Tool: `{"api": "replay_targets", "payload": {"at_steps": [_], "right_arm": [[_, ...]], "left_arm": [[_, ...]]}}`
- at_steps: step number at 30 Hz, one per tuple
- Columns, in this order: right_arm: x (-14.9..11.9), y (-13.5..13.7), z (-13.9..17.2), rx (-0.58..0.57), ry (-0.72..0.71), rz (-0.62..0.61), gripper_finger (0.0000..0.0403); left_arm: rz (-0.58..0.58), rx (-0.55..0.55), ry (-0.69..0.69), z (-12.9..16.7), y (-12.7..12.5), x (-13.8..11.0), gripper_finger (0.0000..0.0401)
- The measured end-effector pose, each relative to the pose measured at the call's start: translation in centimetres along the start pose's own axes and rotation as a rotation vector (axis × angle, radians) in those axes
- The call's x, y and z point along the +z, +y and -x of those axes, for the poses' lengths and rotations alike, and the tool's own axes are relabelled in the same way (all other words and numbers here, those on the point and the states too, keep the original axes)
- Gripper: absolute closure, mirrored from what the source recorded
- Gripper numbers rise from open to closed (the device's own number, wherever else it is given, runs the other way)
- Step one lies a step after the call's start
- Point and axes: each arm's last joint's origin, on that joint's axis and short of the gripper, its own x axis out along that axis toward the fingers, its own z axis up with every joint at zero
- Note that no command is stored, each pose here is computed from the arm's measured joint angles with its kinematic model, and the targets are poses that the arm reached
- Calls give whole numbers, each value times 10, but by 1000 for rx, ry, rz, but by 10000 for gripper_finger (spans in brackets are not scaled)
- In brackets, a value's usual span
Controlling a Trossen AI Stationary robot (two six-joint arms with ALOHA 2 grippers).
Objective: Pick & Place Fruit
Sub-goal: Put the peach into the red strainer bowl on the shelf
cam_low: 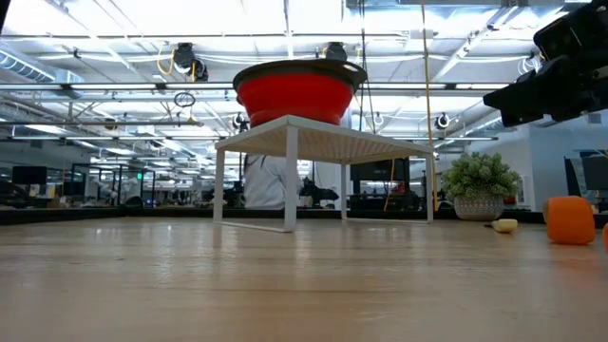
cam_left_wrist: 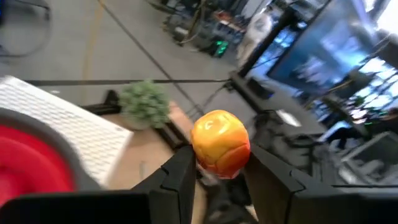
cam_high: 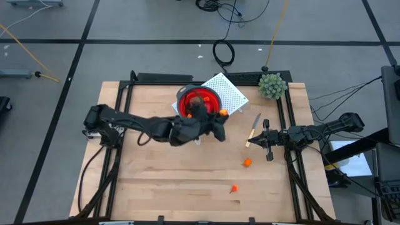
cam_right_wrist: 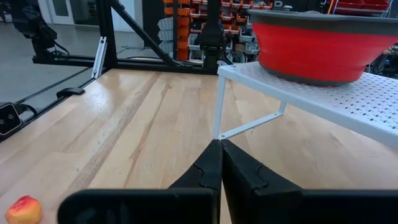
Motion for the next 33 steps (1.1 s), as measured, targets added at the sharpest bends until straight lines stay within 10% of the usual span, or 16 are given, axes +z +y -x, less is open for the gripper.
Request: {"api": "replay_targets", "payload": {"at_steps": [33], "right_arm": [[0, 0, 0, 0, 0, -19, 403]], "left_arm": [[-412, 380, 647, -3, 96, 5, 279]]}}
